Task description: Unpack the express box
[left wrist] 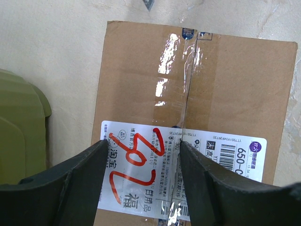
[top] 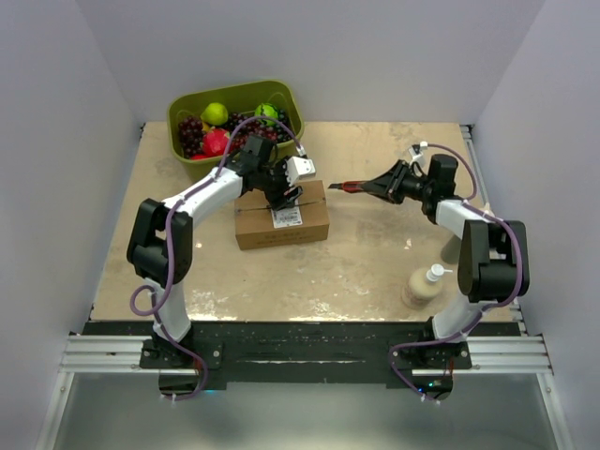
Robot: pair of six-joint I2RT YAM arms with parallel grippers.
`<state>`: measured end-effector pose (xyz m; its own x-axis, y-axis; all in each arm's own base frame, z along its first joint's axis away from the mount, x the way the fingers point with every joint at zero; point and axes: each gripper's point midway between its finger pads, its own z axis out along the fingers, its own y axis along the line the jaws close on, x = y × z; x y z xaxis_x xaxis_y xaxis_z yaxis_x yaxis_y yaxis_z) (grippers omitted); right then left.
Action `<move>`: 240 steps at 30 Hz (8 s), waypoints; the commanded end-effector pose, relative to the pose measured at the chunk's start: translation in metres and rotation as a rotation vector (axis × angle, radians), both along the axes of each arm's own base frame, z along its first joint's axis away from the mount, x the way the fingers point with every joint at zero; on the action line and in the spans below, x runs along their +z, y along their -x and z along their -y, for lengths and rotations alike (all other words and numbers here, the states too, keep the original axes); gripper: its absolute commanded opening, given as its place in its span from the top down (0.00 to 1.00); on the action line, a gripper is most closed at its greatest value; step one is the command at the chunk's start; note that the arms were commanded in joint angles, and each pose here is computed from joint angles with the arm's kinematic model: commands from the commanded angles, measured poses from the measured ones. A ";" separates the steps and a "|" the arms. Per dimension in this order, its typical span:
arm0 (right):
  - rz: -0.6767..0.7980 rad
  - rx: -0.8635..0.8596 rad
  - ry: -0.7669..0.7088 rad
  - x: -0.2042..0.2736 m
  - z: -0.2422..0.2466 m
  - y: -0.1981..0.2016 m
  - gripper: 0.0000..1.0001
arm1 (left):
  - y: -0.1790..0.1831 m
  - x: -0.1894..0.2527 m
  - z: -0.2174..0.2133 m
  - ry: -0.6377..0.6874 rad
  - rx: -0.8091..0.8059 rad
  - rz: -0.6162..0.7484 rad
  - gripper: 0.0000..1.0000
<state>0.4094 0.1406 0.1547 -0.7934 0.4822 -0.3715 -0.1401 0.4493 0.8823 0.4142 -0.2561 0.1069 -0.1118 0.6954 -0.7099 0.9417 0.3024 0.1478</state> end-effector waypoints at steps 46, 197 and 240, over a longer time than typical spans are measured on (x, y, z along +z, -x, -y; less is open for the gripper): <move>0.088 0.014 -0.032 0.019 -0.006 0.006 1.00 | 0.028 -0.053 -0.031 -0.156 0.022 -0.152 0.33; -0.021 0.071 -0.160 0.001 -0.003 0.021 1.00 | 0.032 -0.070 -0.025 -0.176 0.007 -0.182 0.33; 0.052 -0.021 -0.110 0.009 0.009 -0.010 1.00 | 0.034 -0.073 -0.023 -0.185 0.002 -0.188 0.33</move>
<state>0.4126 0.1289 0.1431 -0.7829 0.5359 -0.3162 -0.1027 0.3900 0.9151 0.4150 -0.2590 0.1043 -0.1090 0.7071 -0.6987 0.9447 0.2923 0.1485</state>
